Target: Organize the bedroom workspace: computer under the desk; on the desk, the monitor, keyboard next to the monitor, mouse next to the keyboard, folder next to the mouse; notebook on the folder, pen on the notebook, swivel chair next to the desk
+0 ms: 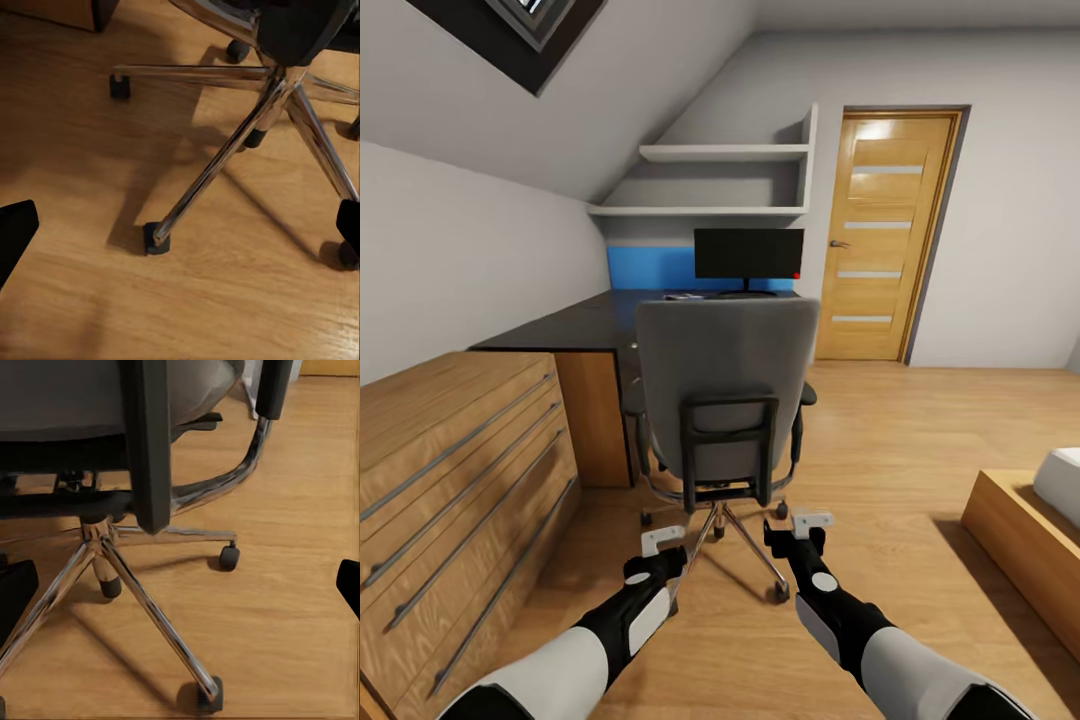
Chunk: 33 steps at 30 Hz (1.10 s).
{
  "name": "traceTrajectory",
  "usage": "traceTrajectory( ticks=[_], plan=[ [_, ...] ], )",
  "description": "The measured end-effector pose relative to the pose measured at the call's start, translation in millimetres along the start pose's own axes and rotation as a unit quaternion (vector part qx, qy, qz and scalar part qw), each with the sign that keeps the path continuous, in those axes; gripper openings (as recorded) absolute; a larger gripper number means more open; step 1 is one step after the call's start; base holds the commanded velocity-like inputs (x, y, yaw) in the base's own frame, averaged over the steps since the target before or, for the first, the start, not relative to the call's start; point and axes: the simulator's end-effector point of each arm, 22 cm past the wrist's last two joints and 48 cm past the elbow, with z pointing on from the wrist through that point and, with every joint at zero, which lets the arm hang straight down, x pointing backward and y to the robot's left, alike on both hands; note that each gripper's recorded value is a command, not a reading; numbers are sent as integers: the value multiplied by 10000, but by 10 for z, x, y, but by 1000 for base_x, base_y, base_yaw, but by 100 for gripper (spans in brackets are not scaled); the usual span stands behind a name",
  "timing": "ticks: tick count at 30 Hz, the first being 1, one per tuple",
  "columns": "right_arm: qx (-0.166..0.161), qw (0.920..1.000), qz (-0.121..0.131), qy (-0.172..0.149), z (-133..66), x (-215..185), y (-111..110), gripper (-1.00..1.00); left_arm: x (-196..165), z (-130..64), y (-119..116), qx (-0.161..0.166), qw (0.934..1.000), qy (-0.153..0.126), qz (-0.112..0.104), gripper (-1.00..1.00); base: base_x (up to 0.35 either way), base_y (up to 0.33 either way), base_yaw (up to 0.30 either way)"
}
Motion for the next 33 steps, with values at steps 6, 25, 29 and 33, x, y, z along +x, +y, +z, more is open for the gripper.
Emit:
traceTrajectory(
  ticks=[6,25,29,33],
  plan=[
    [-20,10000,-31,67,-34,98,20,100,16,1,14,-12,10000,6,-5,100,307,0,0],
    [-29,9999,-42,88,-45,129,28,100,30,2,23,-24,10000,23,-17,100,319,0,0],
    [-22,10000,-41,84,-45,125,23,100,29,2,19,-17,10000,20,-10,100,320,0,0],
    [-25,10000,-49,83,-45,124,24,100,30,2,22,-22,10000,23,-12,100,320,0,0]
  ],
)
